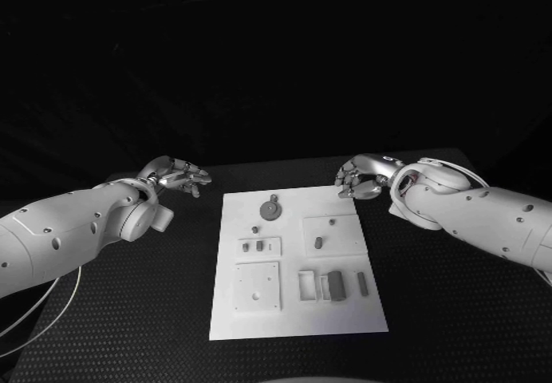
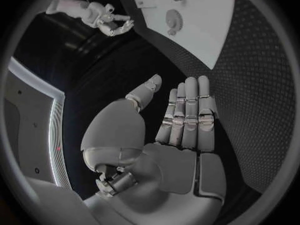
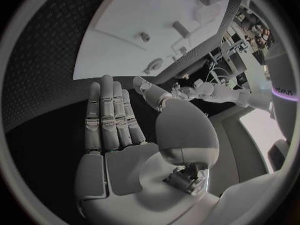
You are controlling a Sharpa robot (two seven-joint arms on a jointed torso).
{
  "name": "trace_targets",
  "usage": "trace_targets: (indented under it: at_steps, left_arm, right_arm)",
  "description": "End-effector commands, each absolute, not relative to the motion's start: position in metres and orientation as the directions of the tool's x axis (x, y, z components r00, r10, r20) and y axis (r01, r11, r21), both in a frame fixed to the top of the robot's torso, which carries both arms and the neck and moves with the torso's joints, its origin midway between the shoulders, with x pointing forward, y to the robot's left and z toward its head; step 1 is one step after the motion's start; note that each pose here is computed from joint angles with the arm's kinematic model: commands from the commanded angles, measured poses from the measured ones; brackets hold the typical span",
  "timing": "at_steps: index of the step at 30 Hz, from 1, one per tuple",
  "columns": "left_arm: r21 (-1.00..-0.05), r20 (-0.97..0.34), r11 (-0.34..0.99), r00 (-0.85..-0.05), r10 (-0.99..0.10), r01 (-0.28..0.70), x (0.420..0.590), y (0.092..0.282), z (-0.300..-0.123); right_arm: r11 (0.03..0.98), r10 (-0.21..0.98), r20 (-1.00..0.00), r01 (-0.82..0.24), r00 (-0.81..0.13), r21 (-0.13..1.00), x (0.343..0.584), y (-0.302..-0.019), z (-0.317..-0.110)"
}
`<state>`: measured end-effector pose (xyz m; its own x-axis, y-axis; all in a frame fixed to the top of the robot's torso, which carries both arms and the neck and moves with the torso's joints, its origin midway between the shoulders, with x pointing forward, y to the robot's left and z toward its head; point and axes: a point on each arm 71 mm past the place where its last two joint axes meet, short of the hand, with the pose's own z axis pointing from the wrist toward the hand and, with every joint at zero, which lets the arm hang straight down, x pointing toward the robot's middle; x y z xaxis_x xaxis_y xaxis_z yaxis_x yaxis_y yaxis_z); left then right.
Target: Assemble the parts on the task board
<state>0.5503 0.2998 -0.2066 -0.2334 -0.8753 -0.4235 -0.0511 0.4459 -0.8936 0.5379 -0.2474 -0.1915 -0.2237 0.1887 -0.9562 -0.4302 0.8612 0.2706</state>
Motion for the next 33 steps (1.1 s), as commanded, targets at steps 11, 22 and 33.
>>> trace_targets:
  at_steps: [11, 22, 33]
  left_arm:
    - [-0.975, -0.212, 0.224, -0.333, -0.919, 0.002, 0.537, 0.268, -0.198]
    - [-0.979, -0.192, 0.204, -0.359, -0.913, 0.004, 0.532, 0.252, -0.197]
    - [-0.981, -0.184, 0.196, -0.347, -0.920, -0.001, 0.532, 0.247, -0.197]
  right_arm:
    - [0.868, -0.074, -0.980, -0.496, -0.186, 0.029, 0.513, -0.234, -0.222]
    - [0.857, -0.123, -0.971, -0.515, -0.206, 0.001, 0.505, -0.223, -0.235]
    - [0.864, -0.141, -0.962, -0.503, -0.235, -0.004, 0.506, -0.225, -0.254]
